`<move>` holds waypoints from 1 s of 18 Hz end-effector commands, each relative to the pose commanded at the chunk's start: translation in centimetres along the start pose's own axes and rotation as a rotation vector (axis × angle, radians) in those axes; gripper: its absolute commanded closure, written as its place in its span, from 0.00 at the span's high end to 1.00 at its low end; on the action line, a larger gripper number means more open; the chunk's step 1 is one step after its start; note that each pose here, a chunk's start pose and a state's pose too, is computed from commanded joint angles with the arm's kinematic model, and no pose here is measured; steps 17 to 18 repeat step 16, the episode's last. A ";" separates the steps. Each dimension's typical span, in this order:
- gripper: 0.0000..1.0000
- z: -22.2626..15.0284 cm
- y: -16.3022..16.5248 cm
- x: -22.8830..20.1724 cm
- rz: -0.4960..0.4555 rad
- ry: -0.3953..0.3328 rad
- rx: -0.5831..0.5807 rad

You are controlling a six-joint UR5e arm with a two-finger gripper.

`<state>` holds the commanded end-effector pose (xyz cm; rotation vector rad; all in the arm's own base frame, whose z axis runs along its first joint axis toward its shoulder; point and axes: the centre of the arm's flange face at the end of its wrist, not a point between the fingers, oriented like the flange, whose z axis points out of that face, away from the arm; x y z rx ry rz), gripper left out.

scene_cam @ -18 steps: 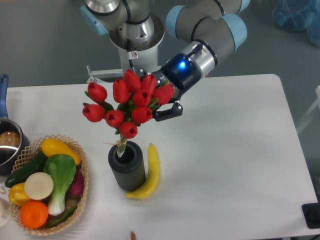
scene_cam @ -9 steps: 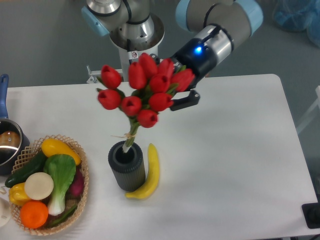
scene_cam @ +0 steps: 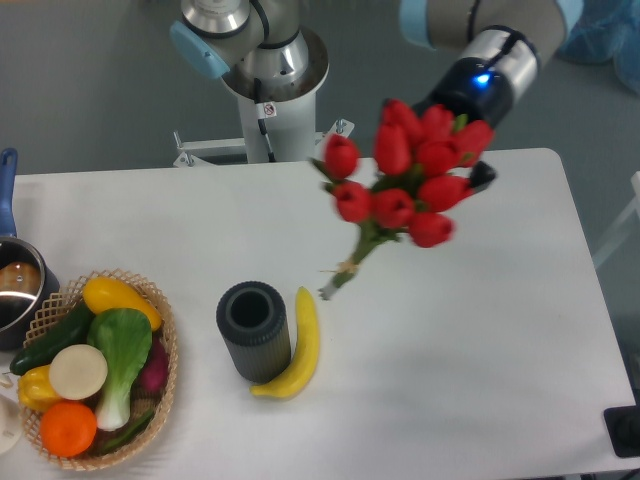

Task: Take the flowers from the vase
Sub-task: 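Lift the tulip bunch up out of the black vase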

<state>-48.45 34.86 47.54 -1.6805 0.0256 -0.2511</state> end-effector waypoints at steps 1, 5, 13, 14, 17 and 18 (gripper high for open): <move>0.35 -0.2 0.6 -0.7 0.003 -0.003 0.000; 0.35 -0.5 2.0 -2.5 0.023 -0.023 -0.024; 0.35 -0.1 3.4 -2.9 0.039 -0.053 -0.100; 0.35 -0.1 3.4 -2.8 0.041 -0.054 -0.100; 0.35 -0.1 3.4 -2.7 0.041 -0.052 -0.100; 0.35 -0.1 3.4 -2.7 0.041 -0.052 -0.100</move>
